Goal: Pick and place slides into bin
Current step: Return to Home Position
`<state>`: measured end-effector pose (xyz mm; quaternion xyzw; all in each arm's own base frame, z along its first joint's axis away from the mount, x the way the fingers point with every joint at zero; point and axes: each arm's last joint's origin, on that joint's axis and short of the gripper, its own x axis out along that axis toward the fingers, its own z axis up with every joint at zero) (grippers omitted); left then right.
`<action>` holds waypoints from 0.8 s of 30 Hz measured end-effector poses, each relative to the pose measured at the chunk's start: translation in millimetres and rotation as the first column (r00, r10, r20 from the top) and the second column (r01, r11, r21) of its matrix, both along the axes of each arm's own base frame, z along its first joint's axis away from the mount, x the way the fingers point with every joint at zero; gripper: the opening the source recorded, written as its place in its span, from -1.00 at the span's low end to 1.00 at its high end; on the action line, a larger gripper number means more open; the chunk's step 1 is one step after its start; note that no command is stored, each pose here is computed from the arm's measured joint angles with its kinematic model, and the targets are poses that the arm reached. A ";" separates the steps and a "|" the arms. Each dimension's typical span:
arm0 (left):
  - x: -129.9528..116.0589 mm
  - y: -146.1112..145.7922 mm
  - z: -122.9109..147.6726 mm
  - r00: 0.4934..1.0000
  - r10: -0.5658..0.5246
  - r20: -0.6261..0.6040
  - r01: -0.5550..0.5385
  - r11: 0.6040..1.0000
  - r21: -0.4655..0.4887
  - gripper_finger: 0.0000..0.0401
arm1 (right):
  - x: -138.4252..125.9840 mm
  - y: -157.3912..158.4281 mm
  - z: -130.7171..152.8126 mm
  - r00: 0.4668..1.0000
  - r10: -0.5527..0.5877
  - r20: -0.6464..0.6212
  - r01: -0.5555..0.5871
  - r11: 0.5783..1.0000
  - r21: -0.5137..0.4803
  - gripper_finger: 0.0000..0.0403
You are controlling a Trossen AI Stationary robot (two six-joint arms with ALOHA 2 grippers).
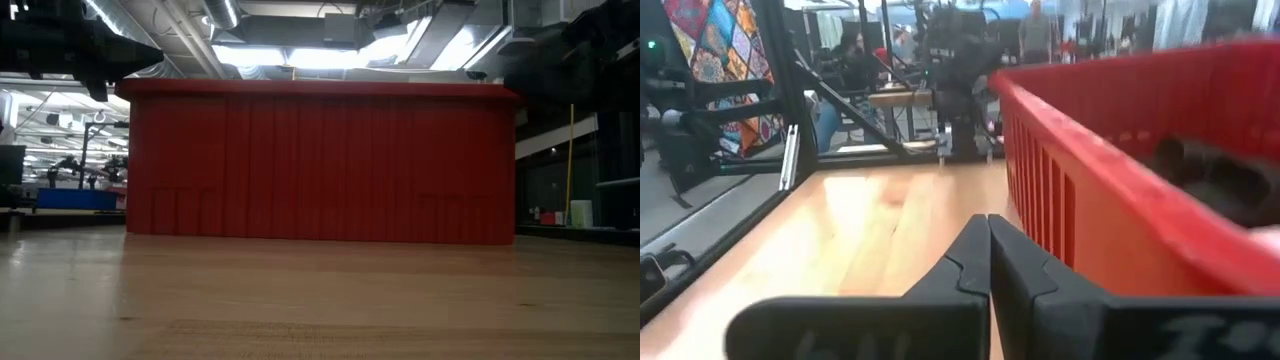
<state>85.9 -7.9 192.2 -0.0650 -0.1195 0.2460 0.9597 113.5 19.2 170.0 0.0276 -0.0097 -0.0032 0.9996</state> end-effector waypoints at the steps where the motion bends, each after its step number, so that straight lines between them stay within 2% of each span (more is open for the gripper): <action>1: 0.0 0.0 0.0 1.000 0.000 0.000 0.000 1.000 0.000 -0.99 | 0.0 -0.1 -0.8 1.000 -0.002 -0.008 0.002 1.000 0.027 -0.98; 5: 0.0 0.0 0.0 1.000 0.000 0.000 0.000 1.000 0.000 -0.99 | 0.0 -0.1 -1.2 1.000 -0.001 -0.012 0.002 0.998 0.059 -0.98; 11: 0.0 0.0 0.0 1.000 0.000 0.000 0.000 1.000 0.000 -0.99 | 0.0 -0.1 -1.4 1.000 -0.003 -0.014 0.003 1.000 -0.009 -0.98; 24: 0.0 0.0 0.0 1.000 0.000 0.000 0.000 1.000 0.000 -0.99 | 0.0 -0.1 -1.7 1.000 -0.003 -0.017 0.003 1.000 -0.008 -0.88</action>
